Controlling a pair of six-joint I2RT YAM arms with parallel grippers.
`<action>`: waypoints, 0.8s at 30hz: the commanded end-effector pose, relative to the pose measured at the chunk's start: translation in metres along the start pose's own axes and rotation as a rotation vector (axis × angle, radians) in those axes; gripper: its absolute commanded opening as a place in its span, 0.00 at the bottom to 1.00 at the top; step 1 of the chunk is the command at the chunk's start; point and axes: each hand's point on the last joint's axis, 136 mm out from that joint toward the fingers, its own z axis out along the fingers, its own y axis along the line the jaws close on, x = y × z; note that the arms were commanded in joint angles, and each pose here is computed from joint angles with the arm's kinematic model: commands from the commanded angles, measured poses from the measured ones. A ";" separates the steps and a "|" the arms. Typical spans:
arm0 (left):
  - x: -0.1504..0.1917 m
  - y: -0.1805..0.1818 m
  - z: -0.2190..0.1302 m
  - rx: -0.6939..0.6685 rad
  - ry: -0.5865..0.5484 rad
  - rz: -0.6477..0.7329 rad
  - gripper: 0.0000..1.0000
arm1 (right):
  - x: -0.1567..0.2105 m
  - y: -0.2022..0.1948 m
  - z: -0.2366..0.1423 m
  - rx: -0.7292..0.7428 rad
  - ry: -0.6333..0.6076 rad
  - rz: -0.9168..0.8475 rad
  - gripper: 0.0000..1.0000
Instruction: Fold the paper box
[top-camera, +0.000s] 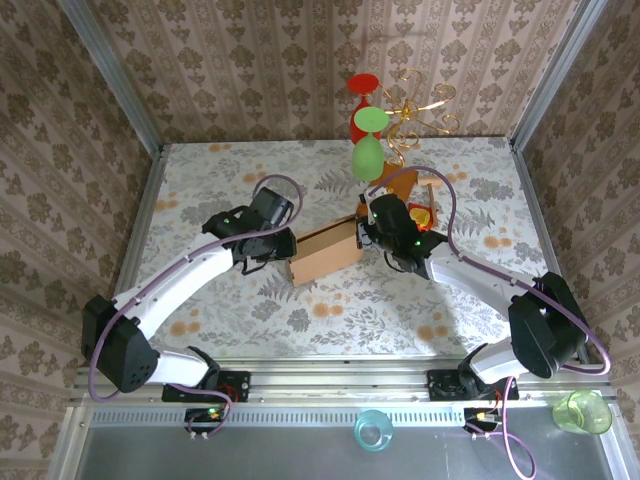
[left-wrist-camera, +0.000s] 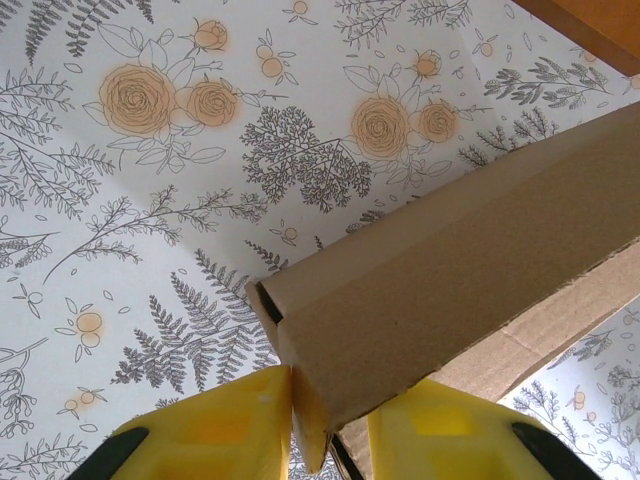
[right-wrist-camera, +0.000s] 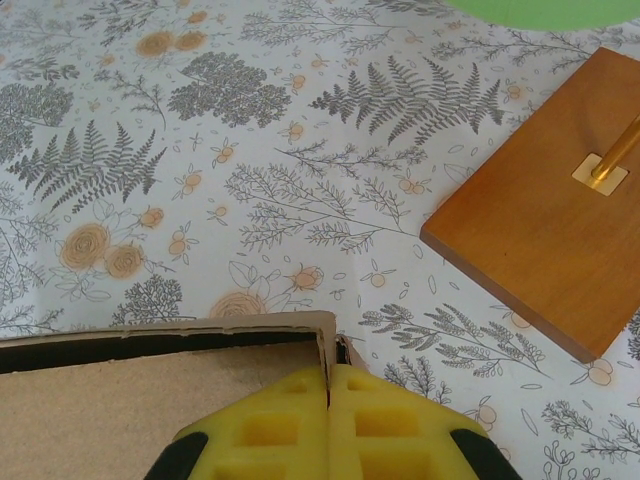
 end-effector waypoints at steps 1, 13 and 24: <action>-0.009 -0.003 -0.012 -0.006 -0.047 -0.014 0.25 | 0.034 -0.005 0.007 0.048 0.134 0.013 0.00; -0.014 0.001 -0.018 -0.055 -0.080 -0.006 0.09 | 0.029 -0.003 0.004 0.097 0.140 0.063 0.00; -0.022 0.004 -0.010 -0.079 -0.066 -0.031 0.07 | 0.032 0.004 0.001 0.181 0.116 0.156 0.00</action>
